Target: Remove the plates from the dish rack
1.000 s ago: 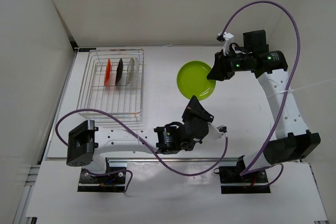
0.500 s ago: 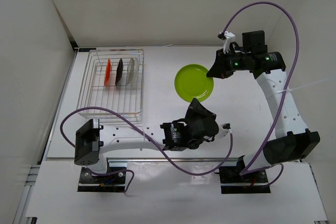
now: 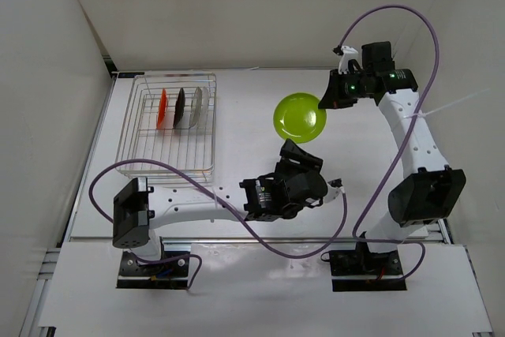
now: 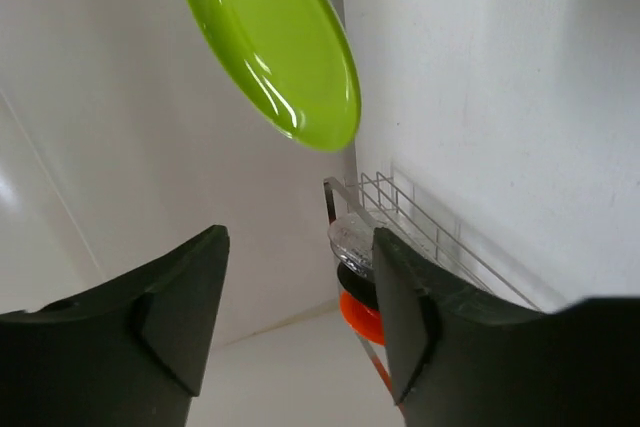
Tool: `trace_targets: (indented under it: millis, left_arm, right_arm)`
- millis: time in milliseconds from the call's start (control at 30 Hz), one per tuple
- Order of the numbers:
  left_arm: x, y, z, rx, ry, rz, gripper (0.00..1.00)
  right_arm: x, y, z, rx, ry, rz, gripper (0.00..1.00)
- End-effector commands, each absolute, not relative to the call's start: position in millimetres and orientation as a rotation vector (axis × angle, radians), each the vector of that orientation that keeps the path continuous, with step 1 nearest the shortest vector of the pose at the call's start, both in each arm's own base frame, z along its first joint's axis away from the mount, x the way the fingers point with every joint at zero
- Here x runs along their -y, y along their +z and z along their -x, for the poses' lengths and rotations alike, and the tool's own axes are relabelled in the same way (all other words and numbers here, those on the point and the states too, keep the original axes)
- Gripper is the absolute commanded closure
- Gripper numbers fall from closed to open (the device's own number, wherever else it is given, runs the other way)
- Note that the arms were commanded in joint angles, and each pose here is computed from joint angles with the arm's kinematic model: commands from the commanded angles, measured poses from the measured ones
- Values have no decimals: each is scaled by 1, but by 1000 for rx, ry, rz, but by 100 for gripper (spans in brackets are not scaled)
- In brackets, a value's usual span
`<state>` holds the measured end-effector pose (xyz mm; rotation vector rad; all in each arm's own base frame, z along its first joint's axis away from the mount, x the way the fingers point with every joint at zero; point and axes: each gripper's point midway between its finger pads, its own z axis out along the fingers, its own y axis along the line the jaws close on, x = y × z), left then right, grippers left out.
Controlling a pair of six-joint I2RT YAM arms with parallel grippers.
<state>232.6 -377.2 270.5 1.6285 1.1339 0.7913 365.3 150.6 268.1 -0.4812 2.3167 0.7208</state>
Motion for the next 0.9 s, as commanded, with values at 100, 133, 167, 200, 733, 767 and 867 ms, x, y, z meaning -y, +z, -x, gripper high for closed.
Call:
trace_targets:
  millis: [100, 133, 167, 200, 733, 767, 867]
  left_arm:
    - [359, 271, -239, -1216, 777, -1636, 9]
    - [356, 275, -244, -1244, 768, -1606, 6]
    - [348, 277, -256, -1287, 770, -1584, 0]
    - [341, 282, -265, -1321, 773, -1557, 0]
    - [149, 356, -425, -1963, 406, -622, 0]
    - [137, 351, -429, -1994, 372, -587, 0]
    - [117, 346, -434, -2032, 324, -527, 0]
  right_arm:
    - [-113, 276, -424, -2224, 554, 300, 100]
    - [-99, 268, -432, -2250, 515, 240, 100]
    - [-92, 256, -444, -2273, 490, 202, 100]
    - [-83, 244, -450, -2303, 458, 159, 100]
    - [-1, 132, -530, -2460, 311, -118, 100]
    - [2, 127, -530, -2470, 295, -126, 100]
    - [7, 113, -536, -2490, 261, -130, 100]
